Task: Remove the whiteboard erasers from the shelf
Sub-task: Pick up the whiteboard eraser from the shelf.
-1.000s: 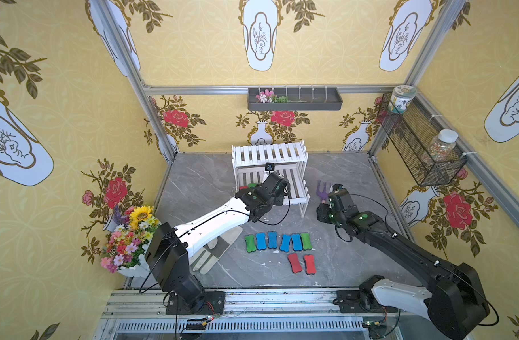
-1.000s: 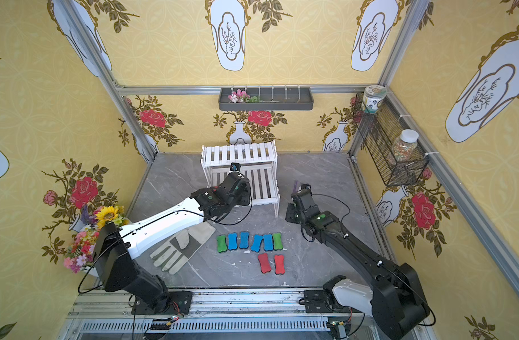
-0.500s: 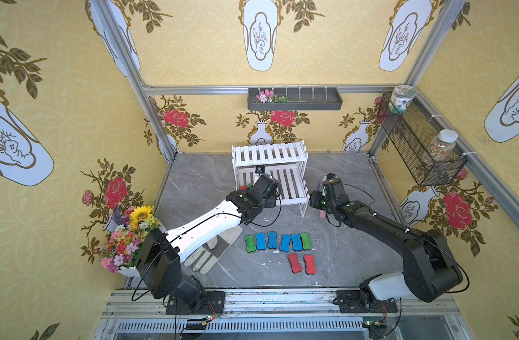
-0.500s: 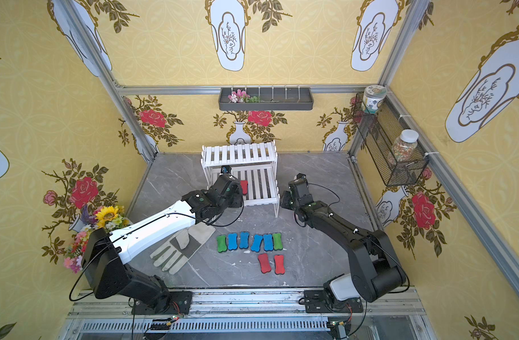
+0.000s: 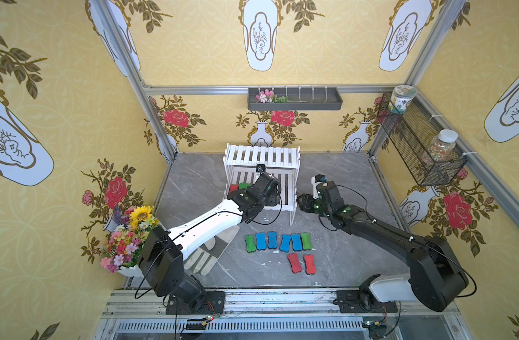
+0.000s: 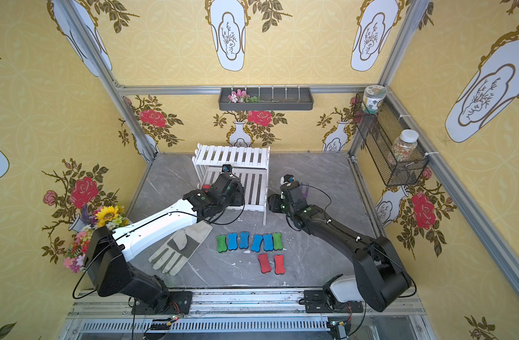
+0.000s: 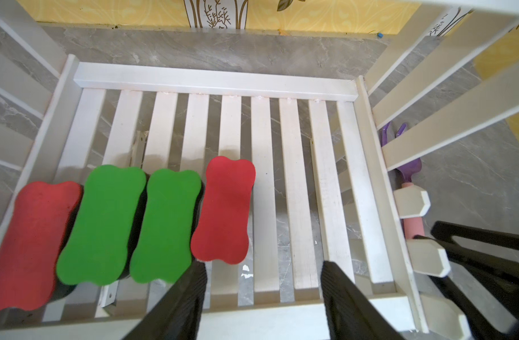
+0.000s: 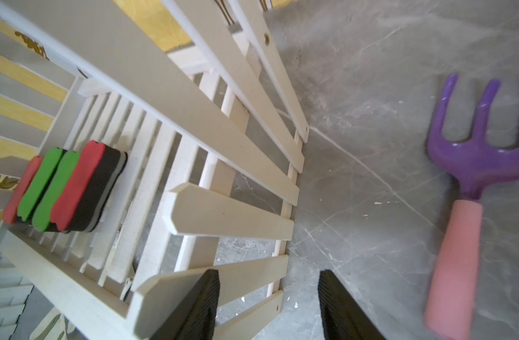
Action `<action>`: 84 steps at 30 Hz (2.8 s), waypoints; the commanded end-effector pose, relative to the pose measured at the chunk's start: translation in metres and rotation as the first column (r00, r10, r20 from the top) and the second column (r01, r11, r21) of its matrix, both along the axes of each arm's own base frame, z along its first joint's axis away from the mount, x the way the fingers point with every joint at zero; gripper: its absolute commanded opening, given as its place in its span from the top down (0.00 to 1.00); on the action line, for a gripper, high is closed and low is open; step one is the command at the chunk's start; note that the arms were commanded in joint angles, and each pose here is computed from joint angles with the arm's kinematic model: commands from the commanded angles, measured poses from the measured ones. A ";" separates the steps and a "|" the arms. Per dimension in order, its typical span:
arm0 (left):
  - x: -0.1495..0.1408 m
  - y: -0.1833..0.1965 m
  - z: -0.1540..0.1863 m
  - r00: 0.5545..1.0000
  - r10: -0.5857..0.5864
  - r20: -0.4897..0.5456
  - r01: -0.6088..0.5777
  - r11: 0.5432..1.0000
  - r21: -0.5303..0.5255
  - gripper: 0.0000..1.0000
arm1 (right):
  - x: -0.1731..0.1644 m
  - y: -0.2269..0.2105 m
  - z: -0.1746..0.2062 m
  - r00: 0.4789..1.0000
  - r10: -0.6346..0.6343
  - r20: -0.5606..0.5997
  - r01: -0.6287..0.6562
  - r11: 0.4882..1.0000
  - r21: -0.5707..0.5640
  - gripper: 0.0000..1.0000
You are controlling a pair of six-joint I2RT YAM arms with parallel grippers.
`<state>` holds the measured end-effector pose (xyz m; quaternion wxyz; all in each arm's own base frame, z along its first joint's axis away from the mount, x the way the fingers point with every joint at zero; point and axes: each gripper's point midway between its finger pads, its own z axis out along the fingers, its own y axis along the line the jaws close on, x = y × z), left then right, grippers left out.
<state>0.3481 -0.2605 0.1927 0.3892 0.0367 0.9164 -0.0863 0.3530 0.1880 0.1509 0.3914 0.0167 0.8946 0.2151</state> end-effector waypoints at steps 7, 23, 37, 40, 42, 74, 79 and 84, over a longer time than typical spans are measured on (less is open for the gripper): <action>0.013 0.008 -0.008 0.998 -0.016 -0.057 0.016 1.000 0.003 0.36 | -0.010 -0.026 0.022 0.996 -0.056 0.062 0.059 0.997 -0.041 0.41; 0.014 0.007 -0.009 0.999 -0.049 -0.020 0.050 0.999 0.005 0.35 | -0.012 -0.031 0.019 0.997 -0.065 0.051 0.067 0.997 -0.038 0.41; 0.025 0.015 -0.018 1.000 -0.010 0.008 0.009 0.998 0.069 0.35 | -0.010 -0.031 0.021 0.996 -0.066 0.052 0.068 0.997 -0.030 0.41; 0.026 0.015 -0.022 1.000 -0.012 0.003 0.012 0.997 0.076 0.34 | -0.011 -0.031 0.021 0.996 -0.065 0.054 0.067 0.997 -0.029 0.41; 0.026 0.014 -0.025 1.000 -0.015 -0.006 0.015 0.997 0.078 0.34 | -0.011 -0.032 0.021 0.996 -0.069 0.054 0.070 0.997 -0.029 0.41; 0.023 0.015 -0.043 0.998 -0.006 -0.067 0.015 0.992 0.129 0.44 | -0.008 -0.040 0.023 0.995 -0.090 0.050 0.092 0.995 -0.027 0.40; 0.022 0.024 -0.053 0.996 0.028 -0.081 -0.012 0.982 0.187 0.53 | -0.006 -0.039 0.024 0.995 -0.089 0.050 0.091 0.996 -0.023 0.40; 0.023 0.022 -0.039 0.998 0.030 -0.052 -0.021 0.986 0.164 0.57 | -0.005 -0.038 0.026 0.995 -0.088 0.054 0.089 0.996 -0.021 0.40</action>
